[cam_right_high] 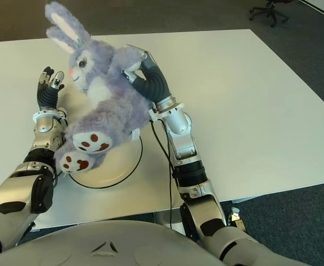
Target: Put the doll into the plate.
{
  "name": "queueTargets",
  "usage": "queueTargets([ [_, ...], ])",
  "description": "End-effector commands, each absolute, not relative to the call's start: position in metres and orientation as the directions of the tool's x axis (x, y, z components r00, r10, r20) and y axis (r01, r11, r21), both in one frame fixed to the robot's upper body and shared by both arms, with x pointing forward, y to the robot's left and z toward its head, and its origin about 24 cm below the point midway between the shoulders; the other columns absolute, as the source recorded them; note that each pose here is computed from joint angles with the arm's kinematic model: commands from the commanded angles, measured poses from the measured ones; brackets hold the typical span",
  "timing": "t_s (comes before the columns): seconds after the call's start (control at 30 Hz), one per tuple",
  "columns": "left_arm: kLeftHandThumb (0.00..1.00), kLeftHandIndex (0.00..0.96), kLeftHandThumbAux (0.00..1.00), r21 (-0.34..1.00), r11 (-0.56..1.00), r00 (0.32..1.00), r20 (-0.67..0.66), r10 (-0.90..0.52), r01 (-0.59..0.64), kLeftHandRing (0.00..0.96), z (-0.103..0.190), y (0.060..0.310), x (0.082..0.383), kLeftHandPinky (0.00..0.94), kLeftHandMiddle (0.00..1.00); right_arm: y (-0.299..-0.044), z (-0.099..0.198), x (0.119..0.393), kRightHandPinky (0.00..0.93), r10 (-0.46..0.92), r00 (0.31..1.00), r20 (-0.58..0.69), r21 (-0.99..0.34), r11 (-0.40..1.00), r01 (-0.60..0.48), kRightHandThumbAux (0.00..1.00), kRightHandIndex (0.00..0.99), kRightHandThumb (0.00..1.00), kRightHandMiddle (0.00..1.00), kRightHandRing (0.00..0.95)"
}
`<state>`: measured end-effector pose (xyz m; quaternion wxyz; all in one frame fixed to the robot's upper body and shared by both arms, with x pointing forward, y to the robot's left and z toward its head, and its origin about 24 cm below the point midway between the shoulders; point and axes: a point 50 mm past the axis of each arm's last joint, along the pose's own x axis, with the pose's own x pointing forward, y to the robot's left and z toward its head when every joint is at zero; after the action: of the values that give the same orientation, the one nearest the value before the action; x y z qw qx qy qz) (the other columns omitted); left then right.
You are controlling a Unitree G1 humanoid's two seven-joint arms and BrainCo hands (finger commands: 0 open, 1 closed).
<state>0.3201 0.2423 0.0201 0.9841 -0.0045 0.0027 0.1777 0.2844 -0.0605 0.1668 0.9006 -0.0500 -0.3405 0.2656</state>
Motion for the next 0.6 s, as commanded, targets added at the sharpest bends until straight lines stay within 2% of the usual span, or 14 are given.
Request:
queueTargets([
  [0.03,0.000,0.000,0.475,0.000,0.946,0.900,-0.306,0.309,-0.325,0.074,-0.0550,0.2151,0.2708,0.134,0.032,-0.0574,0.1639,0.2828,0.707,0.523,0.627,0.578,-0.262,0.846,-0.464,0.672,0.389,0.846,0.557,0.672],
  [0.6,0.000,0.000,0.506,0.011,0.945,0.896,-0.313,0.314,-0.328,0.103,-0.0569,0.2158,0.2696,0.172,0.057,-0.0540,0.1573,0.2811,0.689,0.579,0.638,0.508,-0.279,0.811,-0.514,0.671,0.392,0.848,0.560,0.668],
])
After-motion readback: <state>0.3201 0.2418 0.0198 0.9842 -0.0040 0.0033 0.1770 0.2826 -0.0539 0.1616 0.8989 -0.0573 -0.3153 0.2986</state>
